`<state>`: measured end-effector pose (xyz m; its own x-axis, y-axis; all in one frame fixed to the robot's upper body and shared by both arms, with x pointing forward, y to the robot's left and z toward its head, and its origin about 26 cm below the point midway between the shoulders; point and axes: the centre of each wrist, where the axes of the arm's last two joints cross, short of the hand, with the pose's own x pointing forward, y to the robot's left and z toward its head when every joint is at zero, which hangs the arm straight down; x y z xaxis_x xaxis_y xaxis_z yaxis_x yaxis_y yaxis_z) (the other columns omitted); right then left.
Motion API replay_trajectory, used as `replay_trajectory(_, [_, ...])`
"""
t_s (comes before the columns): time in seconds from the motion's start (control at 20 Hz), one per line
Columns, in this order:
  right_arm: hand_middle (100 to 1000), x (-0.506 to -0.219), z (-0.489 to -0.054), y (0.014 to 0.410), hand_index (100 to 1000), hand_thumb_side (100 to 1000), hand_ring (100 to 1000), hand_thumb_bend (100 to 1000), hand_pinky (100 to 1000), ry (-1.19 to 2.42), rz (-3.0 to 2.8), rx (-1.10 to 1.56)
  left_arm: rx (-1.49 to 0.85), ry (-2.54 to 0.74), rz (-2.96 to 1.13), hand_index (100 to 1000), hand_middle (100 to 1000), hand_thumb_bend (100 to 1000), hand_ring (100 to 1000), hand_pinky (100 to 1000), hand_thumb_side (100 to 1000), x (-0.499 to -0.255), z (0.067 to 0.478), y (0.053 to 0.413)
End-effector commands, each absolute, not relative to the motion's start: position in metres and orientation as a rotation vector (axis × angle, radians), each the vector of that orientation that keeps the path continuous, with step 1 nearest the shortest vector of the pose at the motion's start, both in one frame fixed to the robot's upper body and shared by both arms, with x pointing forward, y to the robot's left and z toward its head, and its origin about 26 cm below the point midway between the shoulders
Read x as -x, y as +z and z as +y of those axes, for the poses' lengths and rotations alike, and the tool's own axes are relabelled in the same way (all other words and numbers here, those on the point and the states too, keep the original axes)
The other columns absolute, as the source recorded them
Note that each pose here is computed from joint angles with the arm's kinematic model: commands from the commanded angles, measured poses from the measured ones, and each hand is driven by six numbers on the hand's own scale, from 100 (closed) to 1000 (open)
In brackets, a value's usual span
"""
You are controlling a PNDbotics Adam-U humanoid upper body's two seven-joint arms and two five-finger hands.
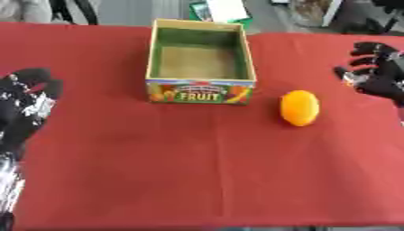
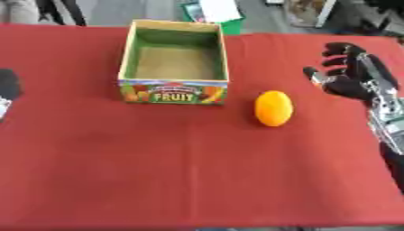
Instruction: Pick up objects on the table and place them in the box.
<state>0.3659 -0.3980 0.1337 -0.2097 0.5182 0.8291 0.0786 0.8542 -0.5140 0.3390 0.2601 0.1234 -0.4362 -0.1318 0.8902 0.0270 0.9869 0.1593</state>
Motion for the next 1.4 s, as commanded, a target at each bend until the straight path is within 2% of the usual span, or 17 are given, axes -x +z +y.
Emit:
replay_trajectory(0.05, [742,-0.365,-0.403,0.151,841,193,748,438,703,0.498,-1.770,0.497,-0.075,-0.186,-2.038,637,689,597,796,722,392,-0.340,0.262,0.131])
replay_trajectory(1.4, [740,-0.377,-0.382,0.120,838,167,746,414,703,0.780,-1.576,0.395,-0.064,-0.191,-2.038,637,689,595,798,722,392,-0.340,0.260,0.131])
